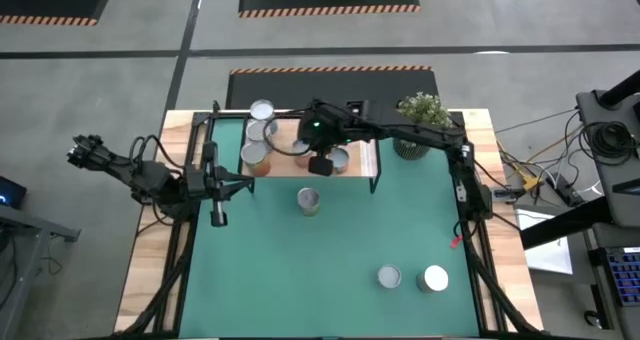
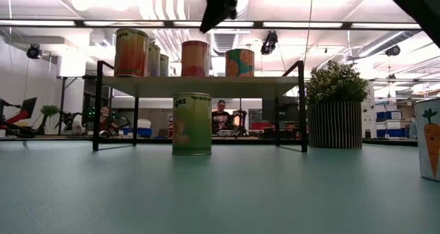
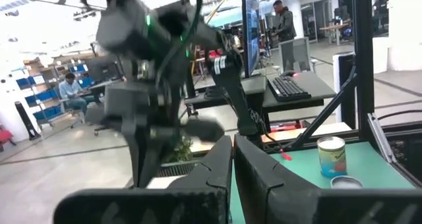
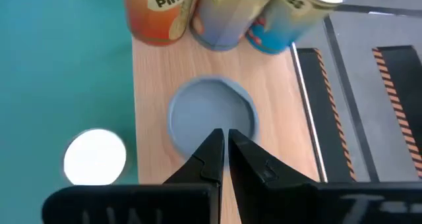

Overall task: Pick and place cans onto a shelf
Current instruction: Put the canned mixed fruit on the shelf

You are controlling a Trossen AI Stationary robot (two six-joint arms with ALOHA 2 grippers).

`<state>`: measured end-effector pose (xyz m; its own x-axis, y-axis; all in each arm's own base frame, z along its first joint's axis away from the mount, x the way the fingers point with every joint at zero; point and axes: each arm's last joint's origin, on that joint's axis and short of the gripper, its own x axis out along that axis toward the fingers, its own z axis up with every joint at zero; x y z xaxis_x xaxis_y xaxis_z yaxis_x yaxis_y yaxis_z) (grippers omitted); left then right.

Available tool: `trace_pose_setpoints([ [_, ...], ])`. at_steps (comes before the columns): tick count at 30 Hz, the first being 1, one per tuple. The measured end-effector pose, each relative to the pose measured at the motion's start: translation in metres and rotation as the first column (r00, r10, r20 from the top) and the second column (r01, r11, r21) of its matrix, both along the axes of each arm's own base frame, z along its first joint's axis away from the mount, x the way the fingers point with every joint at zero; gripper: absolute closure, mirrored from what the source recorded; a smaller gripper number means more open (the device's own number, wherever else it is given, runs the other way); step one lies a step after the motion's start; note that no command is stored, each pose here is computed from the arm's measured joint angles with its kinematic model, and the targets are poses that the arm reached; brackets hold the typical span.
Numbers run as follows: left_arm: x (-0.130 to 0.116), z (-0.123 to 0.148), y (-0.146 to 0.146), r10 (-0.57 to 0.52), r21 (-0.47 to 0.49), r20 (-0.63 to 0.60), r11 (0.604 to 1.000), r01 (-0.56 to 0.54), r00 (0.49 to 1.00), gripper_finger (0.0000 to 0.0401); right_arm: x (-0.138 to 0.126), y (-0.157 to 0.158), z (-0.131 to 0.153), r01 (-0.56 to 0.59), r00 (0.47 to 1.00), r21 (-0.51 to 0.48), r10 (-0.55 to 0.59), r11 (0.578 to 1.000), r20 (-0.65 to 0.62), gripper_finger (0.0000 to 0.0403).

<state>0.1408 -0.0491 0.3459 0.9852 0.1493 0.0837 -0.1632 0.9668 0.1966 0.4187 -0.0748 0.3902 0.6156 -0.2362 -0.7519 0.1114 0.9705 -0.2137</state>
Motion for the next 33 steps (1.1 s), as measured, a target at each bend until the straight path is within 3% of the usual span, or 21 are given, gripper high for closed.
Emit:
trace_pose_setpoints([
  [5, 0.02, 0.0, -0.002, 0.104, -0.008, -0.062, 0.994, -0.105, 0.993, 0.0401, -0.02, 0.005, 0.021, 0.018, 0.999, 0.018, -0.019, 1.0, 0.029, 0.039],
  [11, 0.063, 0.001, 0.006, 0.176, 0.047, -0.328, 0.984, -0.169, 0.928, 0.0401, -0.028, 0.011, 0.027, -0.004, 0.997, 0.004, 0.004, 1.0, 0.076, 0.039],
  [19, 0.114, 0.006, 0.054, 0.225, 0.076, -0.556, 0.972, -0.221, 0.8, 0.0401, -0.023, 0.012, -0.013, -0.027, 0.994, -0.015, 0.028, 1.0, 0.104, 0.039],
  [26, 0.132, -0.003, 0.082, 0.305, 0.113, -0.601, 0.947, -0.299, 0.738, 0.0401, -0.036, 0.014, -0.036, -0.016, 0.973, -0.042, 0.026, 0.999, 0.23, 0.039],
  [33, 0.139, -0.012, 0.091, 0.33, 0.122, -0.624, 0.936, -0.329, 0.708, 0.0401, -0.043, 0.015, -0.06, -0.014, 0.95, -0.058, 0.031, 0.998, 0.311, 0.039],
])
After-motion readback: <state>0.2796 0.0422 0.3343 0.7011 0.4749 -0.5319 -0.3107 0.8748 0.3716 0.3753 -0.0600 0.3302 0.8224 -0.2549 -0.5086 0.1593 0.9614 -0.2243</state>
